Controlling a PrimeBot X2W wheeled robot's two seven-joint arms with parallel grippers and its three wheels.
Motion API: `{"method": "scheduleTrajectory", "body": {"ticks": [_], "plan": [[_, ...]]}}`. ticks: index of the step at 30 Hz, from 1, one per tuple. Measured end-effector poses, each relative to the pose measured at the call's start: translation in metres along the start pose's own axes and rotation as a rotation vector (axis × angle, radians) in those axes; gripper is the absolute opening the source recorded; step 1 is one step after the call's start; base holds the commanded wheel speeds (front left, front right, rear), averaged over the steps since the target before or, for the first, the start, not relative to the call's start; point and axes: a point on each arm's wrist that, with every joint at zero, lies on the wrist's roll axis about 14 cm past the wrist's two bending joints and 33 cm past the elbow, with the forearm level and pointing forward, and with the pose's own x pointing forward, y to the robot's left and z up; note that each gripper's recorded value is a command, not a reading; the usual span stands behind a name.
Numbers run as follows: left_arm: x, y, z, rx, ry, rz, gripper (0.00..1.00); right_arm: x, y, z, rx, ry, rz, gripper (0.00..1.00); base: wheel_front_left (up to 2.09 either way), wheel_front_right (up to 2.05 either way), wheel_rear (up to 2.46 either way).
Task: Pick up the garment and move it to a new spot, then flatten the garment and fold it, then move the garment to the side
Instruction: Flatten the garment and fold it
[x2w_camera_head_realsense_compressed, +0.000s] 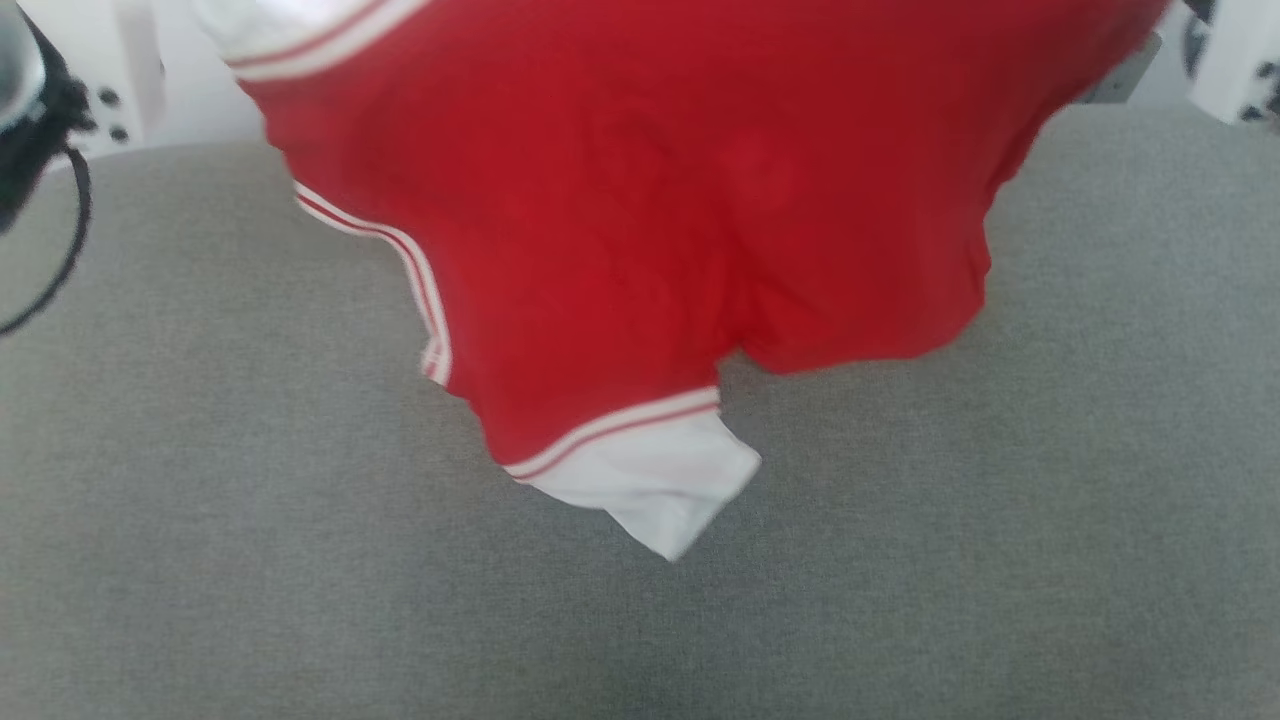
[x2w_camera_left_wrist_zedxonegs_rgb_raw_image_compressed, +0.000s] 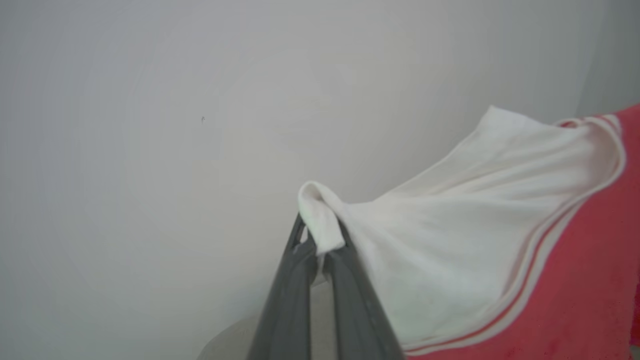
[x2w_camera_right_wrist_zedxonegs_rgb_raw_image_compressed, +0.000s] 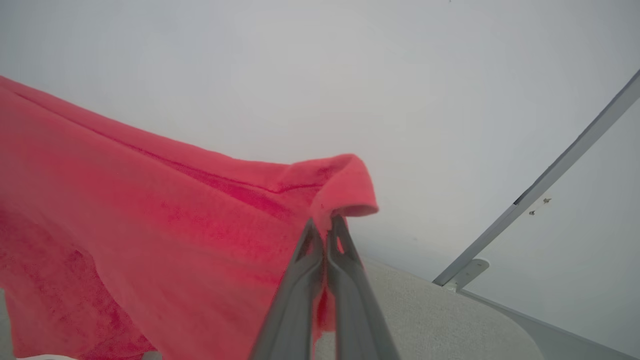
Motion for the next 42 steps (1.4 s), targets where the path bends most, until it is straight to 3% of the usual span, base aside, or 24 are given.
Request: {"method": "scheduleTrajectory", "body": {"ticks": [8,14,17,20,24,30,37,42], "plan": [[0.040,0.027,0.038,0.043,-0.205,0.135,0.00,0.044,-0.002,0.019,-0.101,-0.130,-0.063,0.00,0.00,0.00,0.00],[0.056,0.046,0.092,0.127,-0.463,0.245,0.00,0.066,-0.013,0.067,-0.218,-0.389,-0.126,0.00,0.00,0.00,0.00],[0.060,0.048,0.112,0.154,-0.573,0.264,0.00,0.075,-0.019,0.080,-0.268,-0.457,-0.151,0.00,0.00,0.00,0.00],[0.072,0.043,0.103,0.160,-0.579,0.233,0.00,0.090,-0.017,0.070,-0.291,-0.445,-0.147,0.00,0.00,0.00,0.00],[0.085,0.039,0.062,0.143,-0.496,0.201,0.00,0.114,0.000,0.029,-0.283,-0.368,-0.095,0.00,0.00,0.00,0.00],[0.089,0.022,-0.053,0.039,-0.199,0.107,0.00,0.129,0.025,-0.053,-0.180,-0.161,-0.014,0.00,0.00,0.00,0.00],[0.057,-0.001,-0.153,-0.068,0.110,0.034,0.00,0.111,0.050,-0.121,-0.039,0.051,0.087,0.00,0.00,0.00,0.00],[0.017,-0.025,-0.212,-0.118,0.308,-0.033,0.00,0.087,0.055,-0.153,-0.003,0.156,0.138,0.00,0.00,0.00,0.00]]}}
